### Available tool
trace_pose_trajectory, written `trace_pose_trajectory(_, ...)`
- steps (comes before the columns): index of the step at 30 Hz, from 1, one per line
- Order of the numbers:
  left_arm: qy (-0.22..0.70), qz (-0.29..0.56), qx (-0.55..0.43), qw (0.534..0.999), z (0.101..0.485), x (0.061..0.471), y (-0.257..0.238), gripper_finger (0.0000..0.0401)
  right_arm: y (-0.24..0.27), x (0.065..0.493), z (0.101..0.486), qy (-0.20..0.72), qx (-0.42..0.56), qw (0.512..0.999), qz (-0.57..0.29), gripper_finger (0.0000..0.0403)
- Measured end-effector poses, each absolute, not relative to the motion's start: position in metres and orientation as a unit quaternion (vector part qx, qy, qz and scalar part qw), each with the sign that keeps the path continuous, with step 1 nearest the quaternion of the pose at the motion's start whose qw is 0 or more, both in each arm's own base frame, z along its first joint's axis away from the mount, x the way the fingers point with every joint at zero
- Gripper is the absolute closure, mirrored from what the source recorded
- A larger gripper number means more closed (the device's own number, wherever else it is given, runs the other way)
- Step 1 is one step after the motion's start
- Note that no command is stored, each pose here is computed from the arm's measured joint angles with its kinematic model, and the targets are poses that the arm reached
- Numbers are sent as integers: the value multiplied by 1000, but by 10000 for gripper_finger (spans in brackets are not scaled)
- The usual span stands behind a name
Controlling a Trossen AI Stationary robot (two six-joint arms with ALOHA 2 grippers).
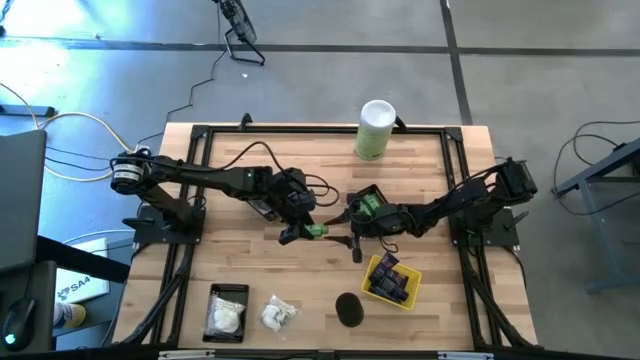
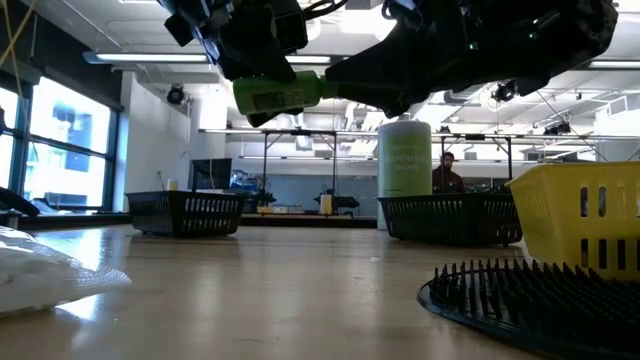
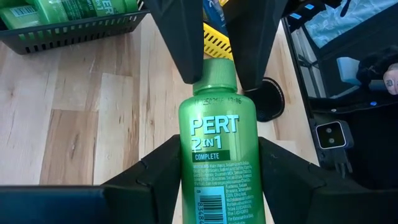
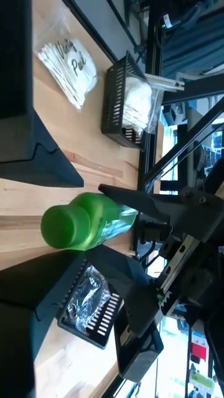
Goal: Pick & Place Travel size toiletries
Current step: Put the shampoo bottle into the top right black bin
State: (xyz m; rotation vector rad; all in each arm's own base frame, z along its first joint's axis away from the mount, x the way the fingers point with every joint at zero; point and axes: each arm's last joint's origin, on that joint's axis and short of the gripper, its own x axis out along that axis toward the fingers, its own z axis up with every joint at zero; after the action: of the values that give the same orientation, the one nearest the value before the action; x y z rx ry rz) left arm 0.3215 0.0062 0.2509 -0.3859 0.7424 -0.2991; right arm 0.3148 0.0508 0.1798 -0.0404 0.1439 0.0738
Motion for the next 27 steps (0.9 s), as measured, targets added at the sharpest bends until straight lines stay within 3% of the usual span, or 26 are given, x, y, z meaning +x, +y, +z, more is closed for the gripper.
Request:
trace_pose_trajectory(7, 359, -145, -187, 903, 251, 321, 6, 219, 51, 315, 180, 72, -19, 997, 37, 244)
trace_pose_trajectory(17, 360, -147, -188, 902, 251, 321, 6, 219, 51, 315, 180, 72, -19, 997, 37, 312)
trace_pose_trajectory(27, 359, -147, -188, 902, 251, 321, 6, 219, 51, 315, 180, 74, 35, 996, 34, 305)
